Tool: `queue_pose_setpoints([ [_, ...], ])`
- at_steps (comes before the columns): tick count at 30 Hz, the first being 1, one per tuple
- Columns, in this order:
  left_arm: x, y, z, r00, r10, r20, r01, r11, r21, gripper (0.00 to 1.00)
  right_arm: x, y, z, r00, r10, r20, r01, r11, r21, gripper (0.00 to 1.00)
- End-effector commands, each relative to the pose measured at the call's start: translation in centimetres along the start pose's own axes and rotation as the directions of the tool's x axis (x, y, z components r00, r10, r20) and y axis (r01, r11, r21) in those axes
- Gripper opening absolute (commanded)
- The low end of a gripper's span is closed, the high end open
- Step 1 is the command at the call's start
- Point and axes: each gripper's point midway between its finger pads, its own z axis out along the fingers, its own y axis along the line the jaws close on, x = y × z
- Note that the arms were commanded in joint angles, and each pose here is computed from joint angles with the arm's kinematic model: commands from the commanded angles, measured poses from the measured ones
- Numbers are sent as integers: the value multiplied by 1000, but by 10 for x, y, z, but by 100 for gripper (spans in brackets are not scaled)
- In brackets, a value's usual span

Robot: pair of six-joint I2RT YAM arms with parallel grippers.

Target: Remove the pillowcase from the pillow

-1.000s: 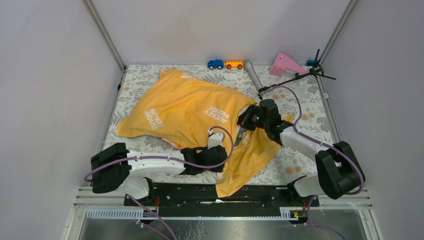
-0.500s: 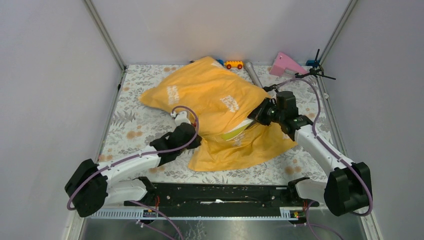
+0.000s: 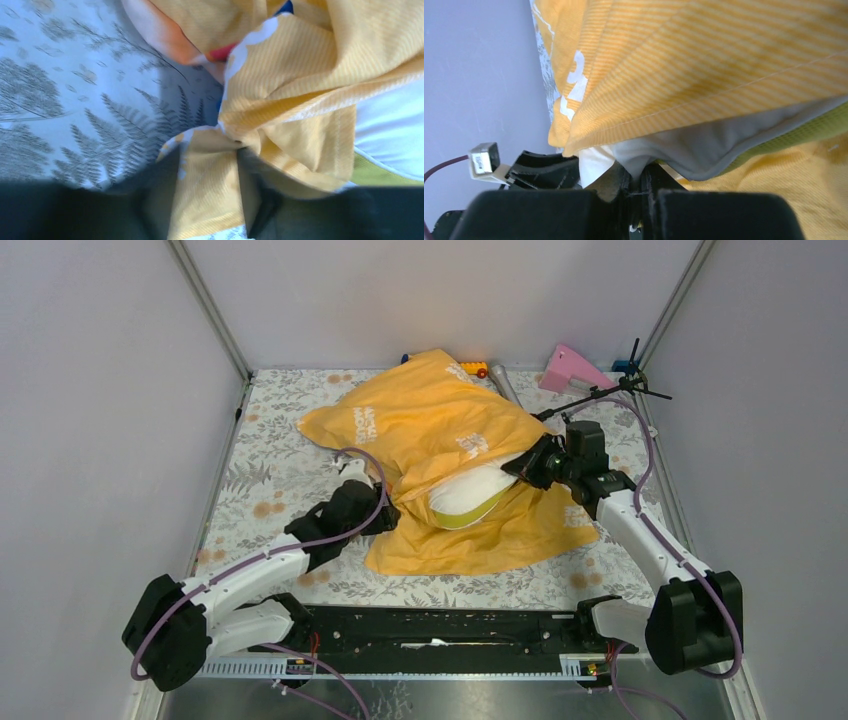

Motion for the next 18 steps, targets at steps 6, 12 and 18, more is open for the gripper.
queue_pose_setpoints([
  [6, -7, -41, -23, 994, 106, 14, -107, 982, 154, 69, -24, 66, -13, 999, 17, 32, -8, 968, -250, 0],
  [12, -40, -101, -78, 973, 147, 177, -206, 902, 379, 69, -29, 58, -12, 998, 7, 66, 6, 979, -204, 0],
  [18, -44, -161, -109, 910, 307, 280, -403, 818, 411, 70, -22, 42, -7, 996, 71, 48, -63, 987, -151, 0],
])
